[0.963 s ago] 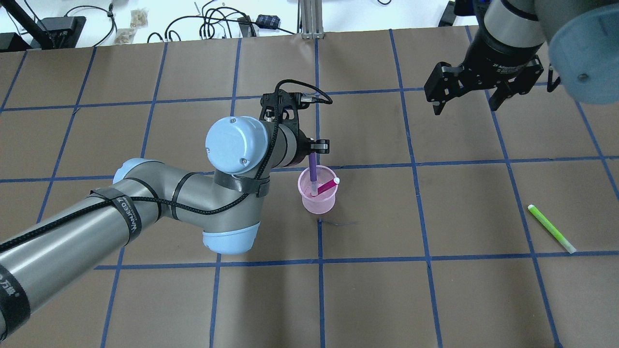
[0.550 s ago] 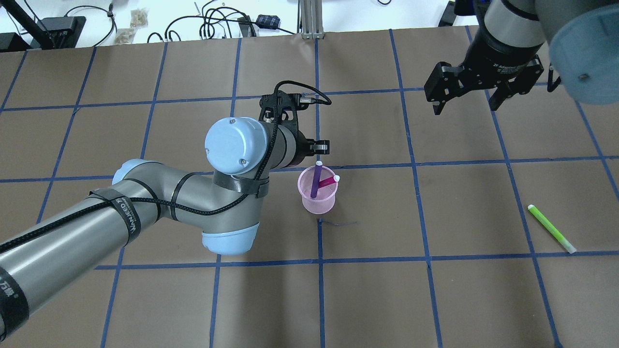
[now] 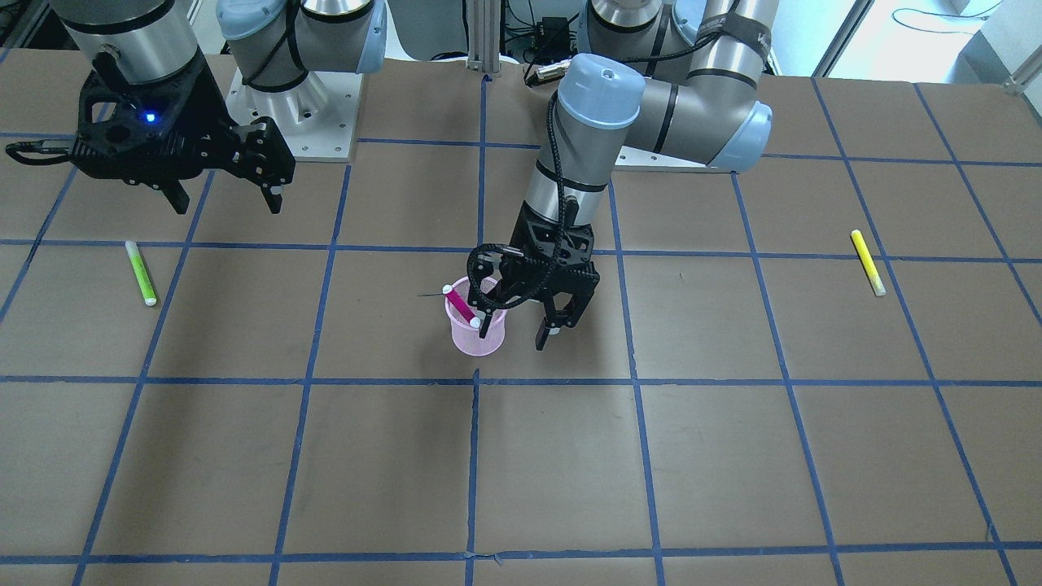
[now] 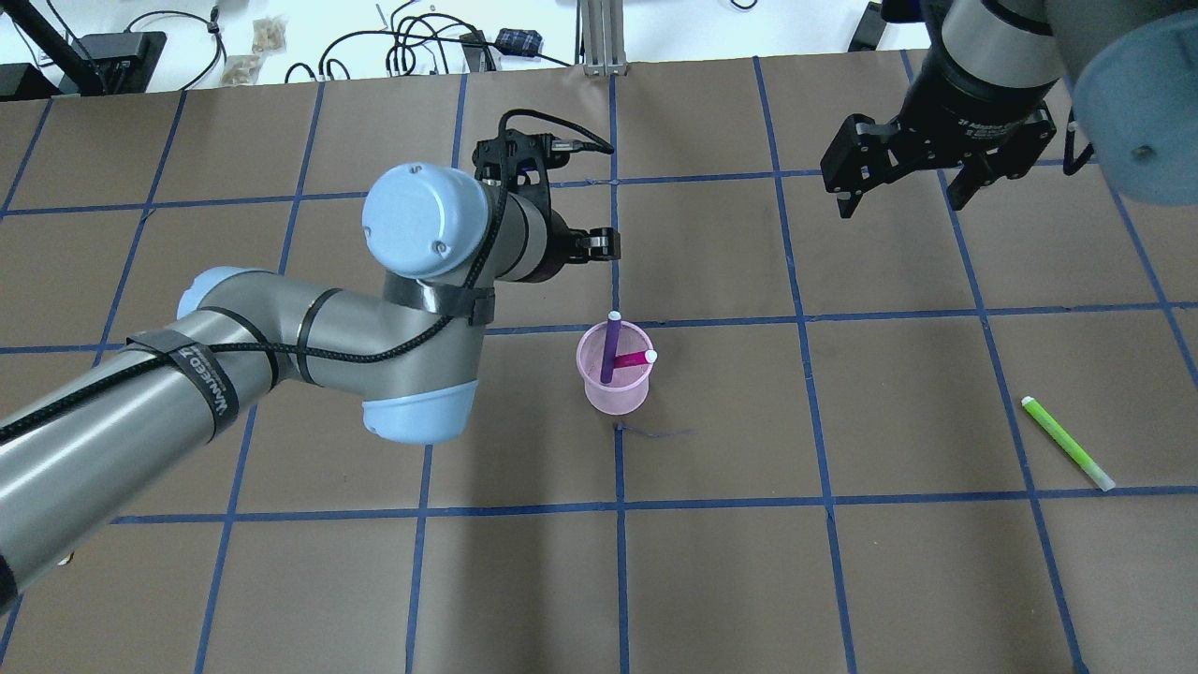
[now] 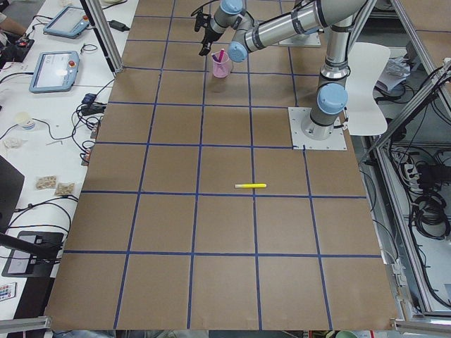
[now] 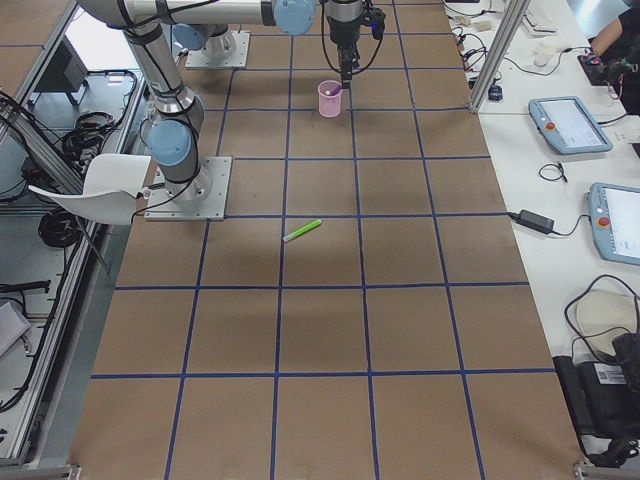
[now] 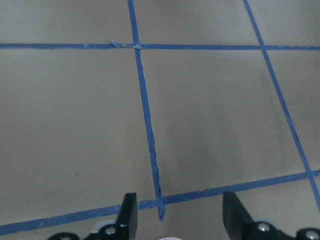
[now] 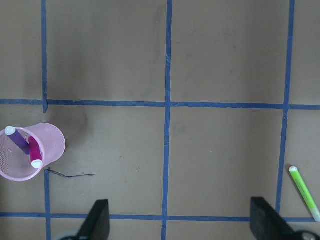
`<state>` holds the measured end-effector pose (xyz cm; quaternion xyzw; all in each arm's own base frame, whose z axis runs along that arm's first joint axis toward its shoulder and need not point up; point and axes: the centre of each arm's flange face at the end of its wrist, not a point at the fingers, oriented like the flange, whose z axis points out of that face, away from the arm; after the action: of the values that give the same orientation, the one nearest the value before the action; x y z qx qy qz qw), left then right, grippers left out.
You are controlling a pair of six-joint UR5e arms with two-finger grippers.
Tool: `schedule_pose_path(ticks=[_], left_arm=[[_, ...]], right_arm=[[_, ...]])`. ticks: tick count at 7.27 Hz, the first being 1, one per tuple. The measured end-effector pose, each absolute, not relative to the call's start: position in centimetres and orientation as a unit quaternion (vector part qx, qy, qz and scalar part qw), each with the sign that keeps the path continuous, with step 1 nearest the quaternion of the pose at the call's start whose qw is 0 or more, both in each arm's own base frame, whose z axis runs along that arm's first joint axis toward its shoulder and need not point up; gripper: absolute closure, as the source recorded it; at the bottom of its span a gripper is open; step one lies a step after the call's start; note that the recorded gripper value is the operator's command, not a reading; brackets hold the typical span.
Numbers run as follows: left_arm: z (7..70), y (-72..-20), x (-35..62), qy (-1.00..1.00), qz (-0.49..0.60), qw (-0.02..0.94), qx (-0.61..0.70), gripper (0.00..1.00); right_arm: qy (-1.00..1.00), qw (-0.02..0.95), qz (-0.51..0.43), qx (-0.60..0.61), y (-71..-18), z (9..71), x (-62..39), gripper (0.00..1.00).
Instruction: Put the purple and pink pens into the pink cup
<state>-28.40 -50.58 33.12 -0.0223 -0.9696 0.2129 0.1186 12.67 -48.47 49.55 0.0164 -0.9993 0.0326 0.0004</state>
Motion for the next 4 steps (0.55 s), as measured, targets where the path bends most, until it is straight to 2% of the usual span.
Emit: schedule_pose_path(ticks=[2,4], left_arm=[[38.7,-54.5,-24.6,-0.986,0.143,0.087,-0.009,0.00],[43.1,-54.4,-18.9,-0.996,0.074,0.034,-0.044,0.00]], right_arm=[[-0.999,-0.001,0.035,0.017,-48.4,49.7,12.7,0.00],[-0.999,-0.002,0.036,0.017,-48.4,49.8,12.7,0.00]])
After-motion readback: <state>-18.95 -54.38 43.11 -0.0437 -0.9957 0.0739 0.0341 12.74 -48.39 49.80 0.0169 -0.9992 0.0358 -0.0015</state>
